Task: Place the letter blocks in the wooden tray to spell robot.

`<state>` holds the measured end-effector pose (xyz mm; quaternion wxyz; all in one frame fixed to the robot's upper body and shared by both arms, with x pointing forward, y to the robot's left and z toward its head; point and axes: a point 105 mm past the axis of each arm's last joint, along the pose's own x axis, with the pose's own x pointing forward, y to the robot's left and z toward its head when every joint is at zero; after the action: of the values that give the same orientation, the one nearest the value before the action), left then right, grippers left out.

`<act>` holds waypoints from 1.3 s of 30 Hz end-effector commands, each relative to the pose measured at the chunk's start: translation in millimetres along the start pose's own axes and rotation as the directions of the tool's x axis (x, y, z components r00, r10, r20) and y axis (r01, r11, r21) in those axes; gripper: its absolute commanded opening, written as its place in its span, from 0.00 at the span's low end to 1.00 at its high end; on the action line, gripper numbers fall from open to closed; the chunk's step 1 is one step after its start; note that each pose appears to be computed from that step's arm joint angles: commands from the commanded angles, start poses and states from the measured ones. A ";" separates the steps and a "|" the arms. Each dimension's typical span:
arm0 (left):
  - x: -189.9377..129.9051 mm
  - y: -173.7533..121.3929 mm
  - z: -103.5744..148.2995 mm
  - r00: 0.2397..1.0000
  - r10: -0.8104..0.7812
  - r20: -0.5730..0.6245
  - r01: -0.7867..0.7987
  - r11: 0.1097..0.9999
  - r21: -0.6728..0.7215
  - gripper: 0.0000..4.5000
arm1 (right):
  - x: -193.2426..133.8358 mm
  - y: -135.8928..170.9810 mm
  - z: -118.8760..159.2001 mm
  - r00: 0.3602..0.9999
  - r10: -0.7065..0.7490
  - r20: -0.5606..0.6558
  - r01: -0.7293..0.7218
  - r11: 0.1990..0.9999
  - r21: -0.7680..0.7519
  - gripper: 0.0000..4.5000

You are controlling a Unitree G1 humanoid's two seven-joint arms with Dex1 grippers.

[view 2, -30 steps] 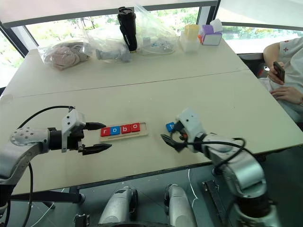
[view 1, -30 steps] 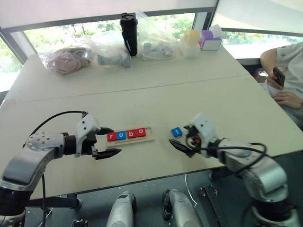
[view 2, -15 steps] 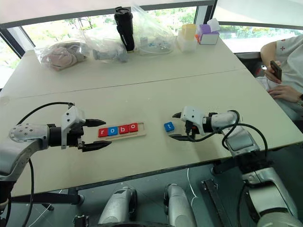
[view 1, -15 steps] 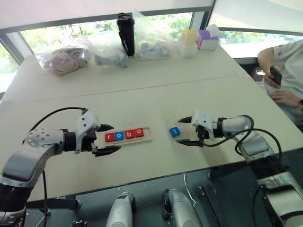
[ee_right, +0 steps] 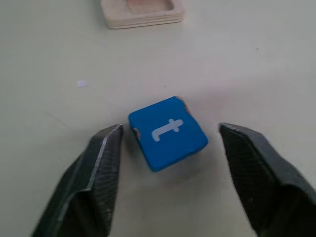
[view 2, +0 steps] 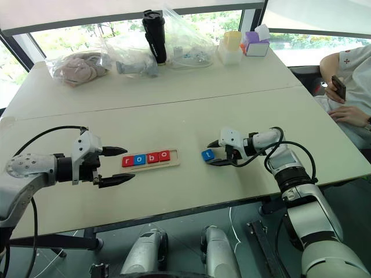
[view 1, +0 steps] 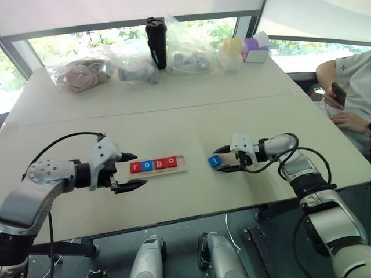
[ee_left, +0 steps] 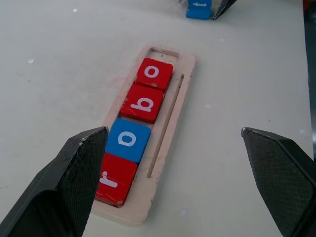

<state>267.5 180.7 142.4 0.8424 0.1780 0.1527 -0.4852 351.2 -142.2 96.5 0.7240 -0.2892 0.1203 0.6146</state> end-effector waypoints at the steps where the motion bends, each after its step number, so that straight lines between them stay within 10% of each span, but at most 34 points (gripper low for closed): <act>1: -5.2 2.7 9.8 1.000 0.018 0.021 -0.018 0.999 0.033 1.00 | -4.0 1.5 -4.2 1.000 -0.002 -0.021 0.003 1.000 0.026 0.26; 14: -1.4 6.3 16.7 0.999 -0.004 0.037 0.002 0.999 0.050 1.00 | 33.2 0.2 62.7 0.992 -0.024 0.120 0.024 1.000 0.003 0.26; 39: 2.8 -1.9 18.3 0.999 0.002 0.049 -0.004 0.999 0.047 1.00 | 76.6 -2.2 76.1 0.990 0.130 0.061 -0.127 0.990 -0.053 0.26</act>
<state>271.1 173.8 148.4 0.8431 0.1815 0.1398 -0.4865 354.8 -43.8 106.3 0.6854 -0.2677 0.1224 0.6660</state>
